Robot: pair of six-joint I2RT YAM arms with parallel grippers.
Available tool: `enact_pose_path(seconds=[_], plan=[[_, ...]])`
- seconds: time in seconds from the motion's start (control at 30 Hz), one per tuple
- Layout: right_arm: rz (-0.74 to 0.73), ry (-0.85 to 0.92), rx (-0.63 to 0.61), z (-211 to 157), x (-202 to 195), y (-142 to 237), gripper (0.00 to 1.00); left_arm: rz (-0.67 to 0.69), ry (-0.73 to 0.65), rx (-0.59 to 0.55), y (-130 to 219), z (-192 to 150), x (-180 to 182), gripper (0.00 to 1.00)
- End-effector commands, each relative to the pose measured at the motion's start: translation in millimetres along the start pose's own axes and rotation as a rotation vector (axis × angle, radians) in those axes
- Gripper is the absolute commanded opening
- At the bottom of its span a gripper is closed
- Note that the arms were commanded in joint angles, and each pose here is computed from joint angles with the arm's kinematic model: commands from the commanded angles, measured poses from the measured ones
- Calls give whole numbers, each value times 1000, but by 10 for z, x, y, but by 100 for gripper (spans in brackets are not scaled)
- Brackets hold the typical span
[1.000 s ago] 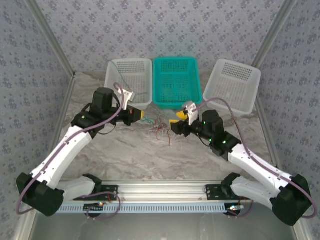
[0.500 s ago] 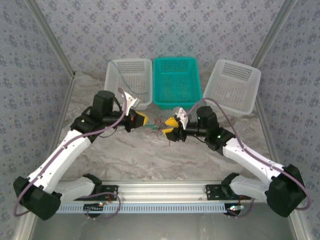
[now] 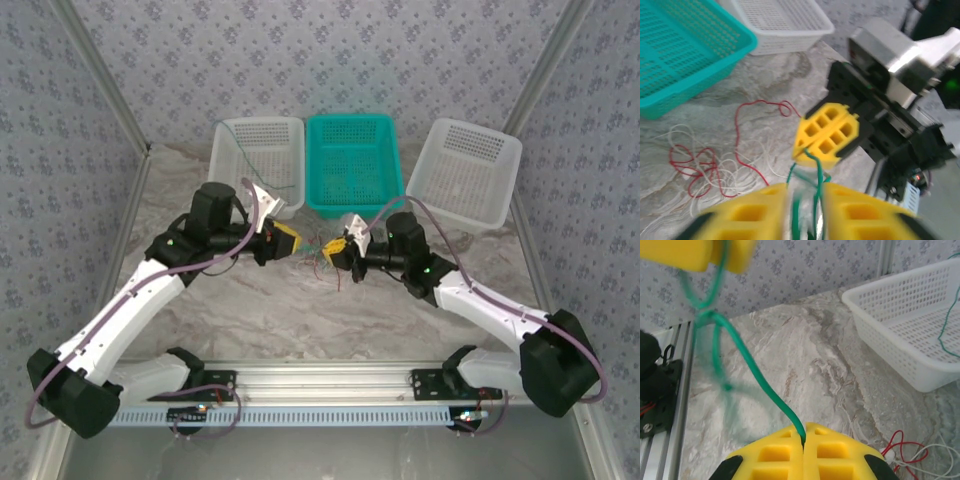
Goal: Untangle the cables
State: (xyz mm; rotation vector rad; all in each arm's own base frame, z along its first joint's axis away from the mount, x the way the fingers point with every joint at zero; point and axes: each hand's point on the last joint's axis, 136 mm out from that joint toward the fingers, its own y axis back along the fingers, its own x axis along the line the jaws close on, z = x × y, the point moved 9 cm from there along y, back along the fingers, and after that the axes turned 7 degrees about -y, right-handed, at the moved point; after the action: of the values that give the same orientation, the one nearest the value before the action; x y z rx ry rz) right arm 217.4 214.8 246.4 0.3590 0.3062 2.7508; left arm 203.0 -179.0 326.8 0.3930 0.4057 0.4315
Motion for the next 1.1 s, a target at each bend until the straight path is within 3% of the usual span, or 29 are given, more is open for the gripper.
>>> enact_pose_path(seconds=[0.0, 0.07, 0.13, 0.27, 0.33, 0.5, 0.8, 1.07], plan=[[-149, -85, -66, 114, -120, 39, 0, 135, 26, -95, 76, 118, 57, 46], [-288, -197, -45, 151, -245, 73, 0, 161, 53, -179, 169, 155, 32, 54], [-324, -263, -45, 197, -289, 112, 0, 143, 71, -243, 244, 183, -18, 55], [-365, -394, -87, 351, -302, 159, 0, -122, 105, -319, 128, 178, -147, 54], [-353, -456, -100, 426, -297, 153, 0, -185, 164, -331, -36, 154, -109, 53], [-364, -625, -142, 539, -321, 155, 0, -147, 302, -385, -382, 110, 33, 53], [-321, -723, -157, 631, -290, 140, 0, -147, 277, -411, -675, 282, 45, 49], [-279, -730, -136, 719, -246, 114, 0, 61, 18, -335, -723, 296, 13, 48]])
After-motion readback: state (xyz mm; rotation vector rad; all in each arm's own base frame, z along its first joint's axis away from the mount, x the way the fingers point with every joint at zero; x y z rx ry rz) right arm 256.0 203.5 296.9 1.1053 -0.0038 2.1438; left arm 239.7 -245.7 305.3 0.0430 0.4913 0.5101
